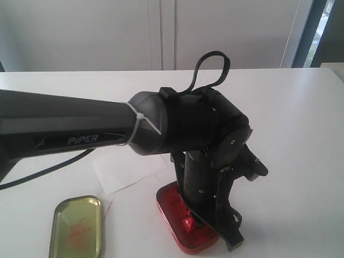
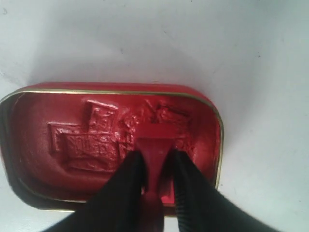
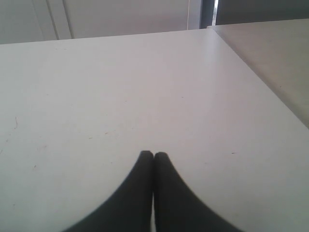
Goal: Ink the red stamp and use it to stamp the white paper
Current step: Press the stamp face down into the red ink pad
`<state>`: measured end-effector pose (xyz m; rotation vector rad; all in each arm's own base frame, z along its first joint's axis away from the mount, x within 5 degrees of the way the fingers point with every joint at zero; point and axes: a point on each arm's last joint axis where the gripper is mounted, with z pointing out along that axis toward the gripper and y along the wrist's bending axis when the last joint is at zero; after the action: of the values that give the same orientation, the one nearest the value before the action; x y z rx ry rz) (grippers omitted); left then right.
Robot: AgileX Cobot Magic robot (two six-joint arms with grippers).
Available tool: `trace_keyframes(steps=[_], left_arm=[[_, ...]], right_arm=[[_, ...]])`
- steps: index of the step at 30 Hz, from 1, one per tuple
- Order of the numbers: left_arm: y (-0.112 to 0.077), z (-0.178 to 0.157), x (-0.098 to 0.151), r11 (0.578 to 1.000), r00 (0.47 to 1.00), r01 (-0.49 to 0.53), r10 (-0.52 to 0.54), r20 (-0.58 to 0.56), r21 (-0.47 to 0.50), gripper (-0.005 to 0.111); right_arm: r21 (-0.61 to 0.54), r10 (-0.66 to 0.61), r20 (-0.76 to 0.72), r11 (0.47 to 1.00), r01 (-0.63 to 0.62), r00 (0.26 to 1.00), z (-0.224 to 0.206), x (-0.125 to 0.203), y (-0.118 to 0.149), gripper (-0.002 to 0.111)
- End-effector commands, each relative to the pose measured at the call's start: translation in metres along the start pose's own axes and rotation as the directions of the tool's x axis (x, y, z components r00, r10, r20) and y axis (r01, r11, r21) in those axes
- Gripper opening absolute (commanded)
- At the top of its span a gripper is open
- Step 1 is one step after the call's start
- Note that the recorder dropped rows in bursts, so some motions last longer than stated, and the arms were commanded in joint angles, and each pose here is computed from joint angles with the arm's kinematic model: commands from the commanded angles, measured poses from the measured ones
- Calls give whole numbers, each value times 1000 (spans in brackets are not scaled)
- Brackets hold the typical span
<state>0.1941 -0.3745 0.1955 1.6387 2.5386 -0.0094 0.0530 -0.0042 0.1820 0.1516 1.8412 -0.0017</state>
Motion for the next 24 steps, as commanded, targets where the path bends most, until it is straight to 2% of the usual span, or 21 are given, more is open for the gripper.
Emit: trace_keyframes(steps=[1,10,18,24], left_arm=[[6,-3,1,999,1000,13,-12,-9,42,0],[7,-1,0,999,1000,11,-11,-3,39,0],[4,39,-1,999,995,7,-3,-98,43,0],[4,43,-2,999,996,9,-5,-87,47,0]], right_arm=[[1,-9,14,1000,9,1000,0,0,0,0],[1,-9,14,1000,9,1000,0,0,0,0],[1,-9,14,1000,9,1000,0,0,0,0],[1,-9,14,1000,9,1000,0,0,0,0]])
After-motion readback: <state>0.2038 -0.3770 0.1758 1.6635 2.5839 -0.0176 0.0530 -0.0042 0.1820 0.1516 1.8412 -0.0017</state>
